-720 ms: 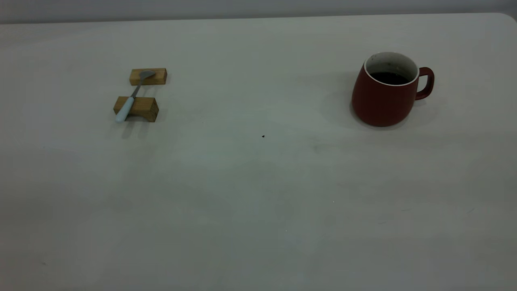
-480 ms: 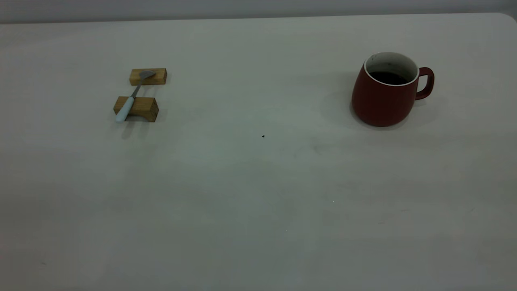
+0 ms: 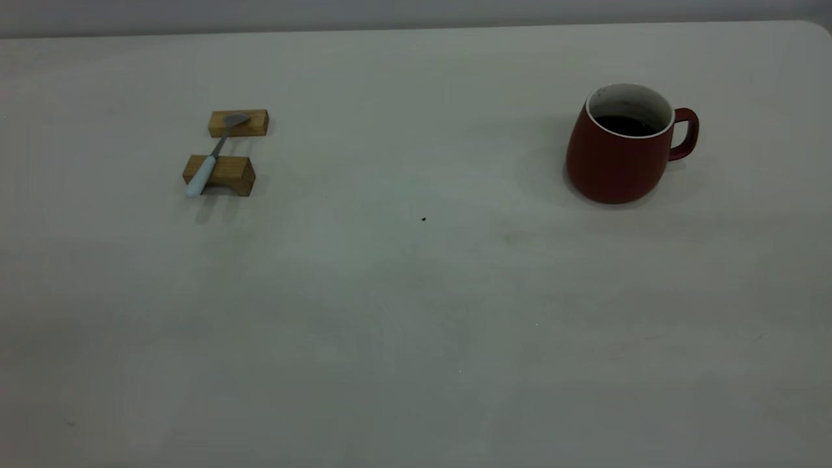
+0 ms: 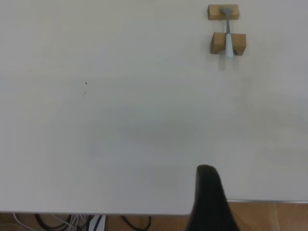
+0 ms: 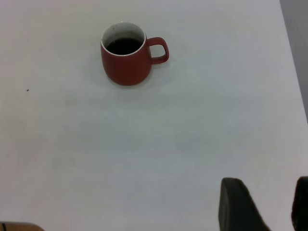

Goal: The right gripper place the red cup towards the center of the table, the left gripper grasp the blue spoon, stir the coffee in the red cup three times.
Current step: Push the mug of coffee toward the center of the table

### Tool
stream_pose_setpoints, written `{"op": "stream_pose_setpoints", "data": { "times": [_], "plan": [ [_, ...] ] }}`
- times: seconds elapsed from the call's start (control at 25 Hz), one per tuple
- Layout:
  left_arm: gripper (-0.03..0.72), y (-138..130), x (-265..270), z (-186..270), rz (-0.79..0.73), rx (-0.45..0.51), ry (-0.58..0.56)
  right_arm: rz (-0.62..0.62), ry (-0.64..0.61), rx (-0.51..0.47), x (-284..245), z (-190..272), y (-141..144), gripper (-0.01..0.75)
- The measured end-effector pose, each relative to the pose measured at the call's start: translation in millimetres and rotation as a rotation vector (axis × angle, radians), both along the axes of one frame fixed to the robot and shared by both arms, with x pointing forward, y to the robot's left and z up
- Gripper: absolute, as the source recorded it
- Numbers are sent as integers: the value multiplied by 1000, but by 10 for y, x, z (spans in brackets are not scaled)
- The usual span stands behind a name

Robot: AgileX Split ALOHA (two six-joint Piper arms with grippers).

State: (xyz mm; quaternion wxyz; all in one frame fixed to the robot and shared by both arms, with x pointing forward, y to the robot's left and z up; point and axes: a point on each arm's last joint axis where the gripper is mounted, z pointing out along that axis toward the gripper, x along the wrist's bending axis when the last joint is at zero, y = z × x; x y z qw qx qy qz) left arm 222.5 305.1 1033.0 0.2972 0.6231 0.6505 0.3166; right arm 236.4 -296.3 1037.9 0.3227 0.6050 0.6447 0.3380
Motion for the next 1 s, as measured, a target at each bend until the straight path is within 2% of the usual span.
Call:
{"op": "stream_pose_setpoints", "data": {
  "times": [0.84, 0.92, 1.0],
  "plan": [
    [577, 0, 0, 0, 0, 0, 0, 1, -5, 10, -1, 8, 6, 319],
    [577, 0, 0, 0, 0, 0, 0, -4, -17, 40, 0, 61, 17, 333],
    [577, 0, 0, 0, 0, 0, 0, -14, -11, 61, 60, 147, 22, 378]
  ]
}}
